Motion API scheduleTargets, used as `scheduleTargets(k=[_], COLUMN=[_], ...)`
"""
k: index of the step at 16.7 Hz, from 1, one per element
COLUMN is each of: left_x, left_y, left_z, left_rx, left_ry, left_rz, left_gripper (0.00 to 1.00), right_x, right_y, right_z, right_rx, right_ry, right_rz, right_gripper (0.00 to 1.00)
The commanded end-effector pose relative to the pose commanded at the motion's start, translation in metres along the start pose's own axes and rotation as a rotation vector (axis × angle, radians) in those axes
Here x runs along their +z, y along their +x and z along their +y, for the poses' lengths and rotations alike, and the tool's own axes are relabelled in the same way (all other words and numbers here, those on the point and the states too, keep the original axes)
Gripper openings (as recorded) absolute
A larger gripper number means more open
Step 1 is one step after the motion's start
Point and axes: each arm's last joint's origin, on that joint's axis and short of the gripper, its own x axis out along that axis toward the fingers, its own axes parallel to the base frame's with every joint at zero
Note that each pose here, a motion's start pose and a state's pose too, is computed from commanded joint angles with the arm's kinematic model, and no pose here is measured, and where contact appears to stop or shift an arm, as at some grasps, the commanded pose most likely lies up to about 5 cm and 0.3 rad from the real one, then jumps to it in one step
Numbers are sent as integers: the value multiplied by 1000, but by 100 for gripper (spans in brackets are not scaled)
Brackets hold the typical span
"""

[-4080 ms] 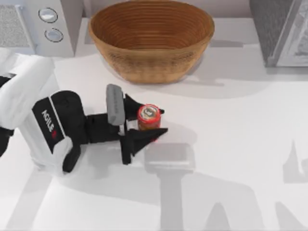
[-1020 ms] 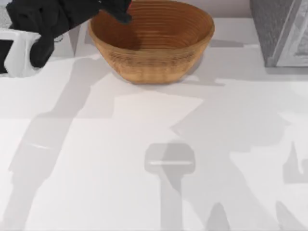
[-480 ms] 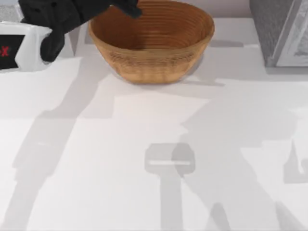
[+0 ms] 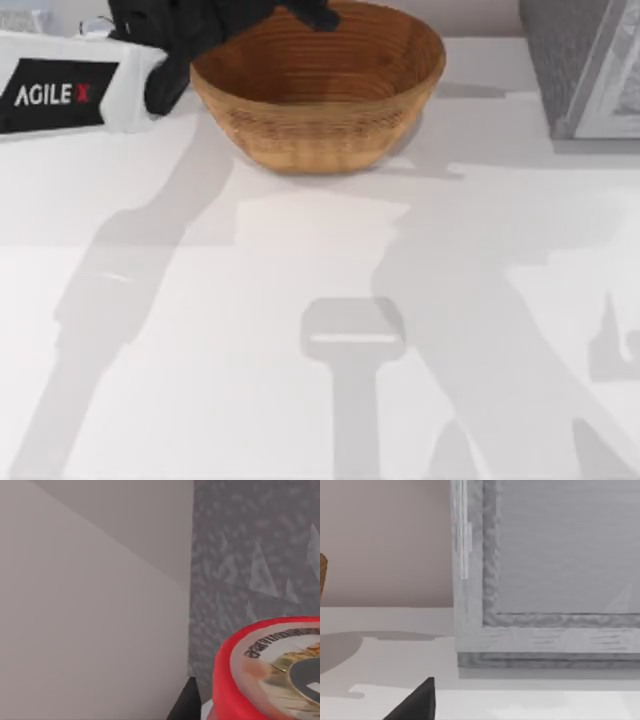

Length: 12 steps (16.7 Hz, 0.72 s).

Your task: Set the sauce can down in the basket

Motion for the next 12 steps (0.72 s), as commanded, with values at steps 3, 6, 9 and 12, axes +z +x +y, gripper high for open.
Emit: scheduleTargets(k=[3,6,9,12], left_x=[0,0,0,0], left_y=[0,0,0,0], left_z=[0,0,0,0], left_rx=[0,0,0,0], left_ry=[0,0,0,0], left_rz=[0,0,0,0], left_gripper=[0,23,45,68], right_x=[0,0,0,0], right_y=[0,0,0,0], right_z=[0,0,0,0], right_rx=[0,0,0,0], right_ry=[0,0,0,0], right_rz=[0,0,0,0], right_gripper=[100,100,100,100])
